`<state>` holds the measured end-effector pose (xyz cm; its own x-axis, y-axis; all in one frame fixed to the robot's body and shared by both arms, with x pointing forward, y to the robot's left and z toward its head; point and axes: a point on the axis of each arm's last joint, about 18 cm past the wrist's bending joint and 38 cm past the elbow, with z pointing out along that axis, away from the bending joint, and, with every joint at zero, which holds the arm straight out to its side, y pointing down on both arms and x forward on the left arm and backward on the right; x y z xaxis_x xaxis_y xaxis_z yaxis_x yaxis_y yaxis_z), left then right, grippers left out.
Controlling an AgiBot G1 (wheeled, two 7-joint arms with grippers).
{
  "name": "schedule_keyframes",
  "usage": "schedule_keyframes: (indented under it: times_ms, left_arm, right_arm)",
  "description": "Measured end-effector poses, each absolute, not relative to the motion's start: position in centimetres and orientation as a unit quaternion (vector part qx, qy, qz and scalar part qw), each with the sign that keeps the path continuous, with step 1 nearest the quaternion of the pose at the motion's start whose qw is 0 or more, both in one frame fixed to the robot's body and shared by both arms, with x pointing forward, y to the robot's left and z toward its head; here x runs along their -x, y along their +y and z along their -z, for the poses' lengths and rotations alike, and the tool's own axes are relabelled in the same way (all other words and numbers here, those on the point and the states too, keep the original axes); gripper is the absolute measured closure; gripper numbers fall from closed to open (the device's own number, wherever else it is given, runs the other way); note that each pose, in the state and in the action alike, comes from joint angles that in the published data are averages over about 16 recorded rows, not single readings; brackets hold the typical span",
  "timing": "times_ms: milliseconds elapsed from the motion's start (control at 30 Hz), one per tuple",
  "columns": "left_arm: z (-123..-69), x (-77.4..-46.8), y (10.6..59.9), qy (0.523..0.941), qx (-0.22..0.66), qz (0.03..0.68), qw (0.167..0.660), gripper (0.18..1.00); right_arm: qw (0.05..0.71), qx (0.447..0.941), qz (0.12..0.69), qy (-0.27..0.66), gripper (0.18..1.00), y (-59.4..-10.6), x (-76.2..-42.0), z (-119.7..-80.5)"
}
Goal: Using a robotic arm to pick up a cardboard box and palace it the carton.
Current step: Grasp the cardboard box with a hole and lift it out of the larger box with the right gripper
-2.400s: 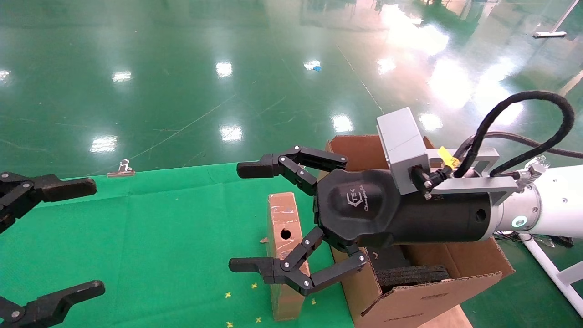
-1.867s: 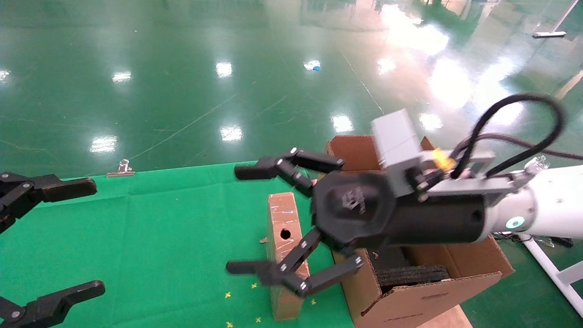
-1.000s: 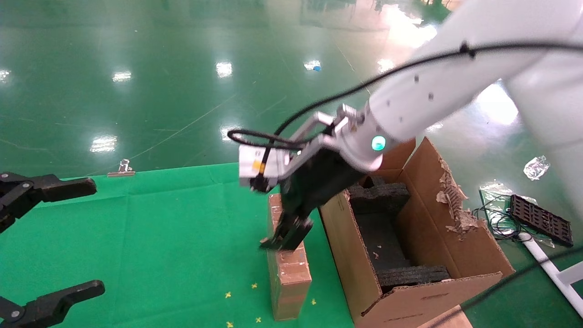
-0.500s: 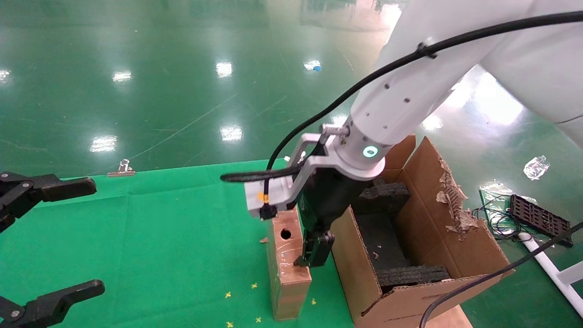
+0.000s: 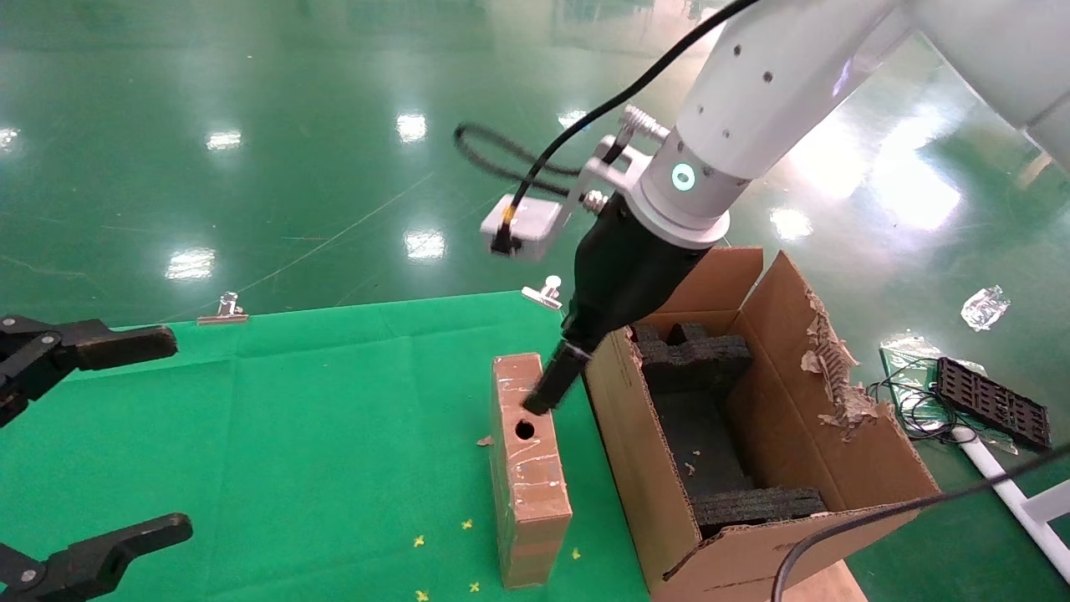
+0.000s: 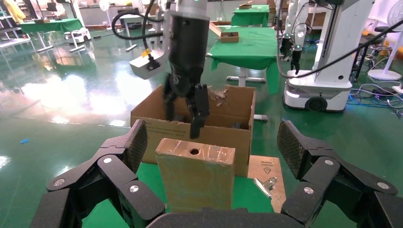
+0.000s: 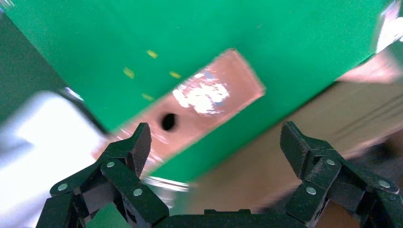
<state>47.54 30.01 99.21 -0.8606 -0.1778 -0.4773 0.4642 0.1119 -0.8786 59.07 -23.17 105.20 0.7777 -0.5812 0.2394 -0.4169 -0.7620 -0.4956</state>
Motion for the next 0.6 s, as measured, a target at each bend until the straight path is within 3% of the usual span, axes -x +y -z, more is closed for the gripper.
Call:
schedule_keyframes:
  times_ms: [267, 600]
  left_arm:
    - [-99.2, -47.5, 30.0, 0.705, -0.102, 0.659, 0.244, 0.184]
    - [-99.2, -47.5, 30.0, 0.705, -0.102, 0.659, 0.244, 0.184]
  right_arm:
    - [0.264, 0.871, 0.104, 0.401, 0.178, -23.7, -60.7, -103.5]
    - [0.248, 0.857, 0.071, 0.446, 0.178, -23.6, -61.9, -101.1]
